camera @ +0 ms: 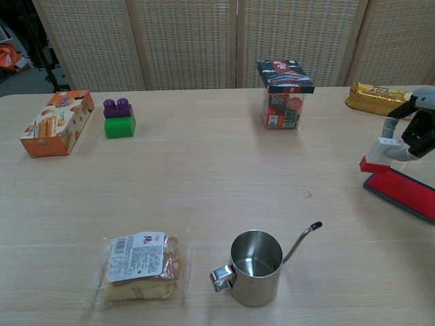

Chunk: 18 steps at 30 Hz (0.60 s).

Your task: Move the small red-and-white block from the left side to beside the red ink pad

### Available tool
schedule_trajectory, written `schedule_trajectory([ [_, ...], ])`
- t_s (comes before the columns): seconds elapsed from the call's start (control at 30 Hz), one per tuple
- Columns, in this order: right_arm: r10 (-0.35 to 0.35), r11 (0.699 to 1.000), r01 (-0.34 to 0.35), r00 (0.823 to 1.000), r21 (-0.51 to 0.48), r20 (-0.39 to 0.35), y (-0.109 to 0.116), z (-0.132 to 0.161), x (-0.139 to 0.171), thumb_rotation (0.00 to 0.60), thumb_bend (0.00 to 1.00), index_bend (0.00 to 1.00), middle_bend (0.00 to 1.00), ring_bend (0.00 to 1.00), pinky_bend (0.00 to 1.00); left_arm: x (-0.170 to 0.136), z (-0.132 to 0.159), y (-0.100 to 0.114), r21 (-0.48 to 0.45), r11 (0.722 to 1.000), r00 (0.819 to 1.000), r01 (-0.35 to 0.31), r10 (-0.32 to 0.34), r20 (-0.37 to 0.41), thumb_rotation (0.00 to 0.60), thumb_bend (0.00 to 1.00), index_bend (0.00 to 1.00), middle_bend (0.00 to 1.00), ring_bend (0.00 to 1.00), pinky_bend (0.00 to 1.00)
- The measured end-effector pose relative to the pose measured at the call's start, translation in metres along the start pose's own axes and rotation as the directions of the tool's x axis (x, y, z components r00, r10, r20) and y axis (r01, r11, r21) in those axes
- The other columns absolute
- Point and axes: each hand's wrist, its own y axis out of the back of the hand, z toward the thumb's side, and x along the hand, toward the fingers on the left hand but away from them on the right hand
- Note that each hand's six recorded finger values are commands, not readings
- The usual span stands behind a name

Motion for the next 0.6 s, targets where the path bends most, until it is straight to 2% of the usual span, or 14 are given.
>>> schedule_trajectory([
  [0.1,0.006,0.999,-0.005,1.000,0.041,-0.024,-0.003,0.013,-0.001,0.600,0.67,0.58,0.88,0.92,1.00,0.000,0.000,0.000,-0.001,1.000,1.000,0.000,0.000,0.001,0.600,0.05,0.00,0.00,0.00,0.00],
  [0.33,0.073,0.994,-0.068,0.996,0.089,-0.056,-0.038,0.038,-0.003,0.600,0.67,0.58,0.88,0.92,1.00,0.000,-0.003,0.002,-0.004,1.000,1.000,0.000,0.000,-0.005,0.600,0.05,0.00,0.00,0.00,0.00],
  [0.6,0.108,0.989,-0.101,0.992,0.107,-0.059,-0.058,0.044,-0.010,0.600,0.69,0.58,0.88,0.92,1.00,0.000,-0.005,0.003,-0.007,1.000,1.000,0.000,0.000,-0.011,0.600,0.05,0.00,0.00,0.00,0.00],
])
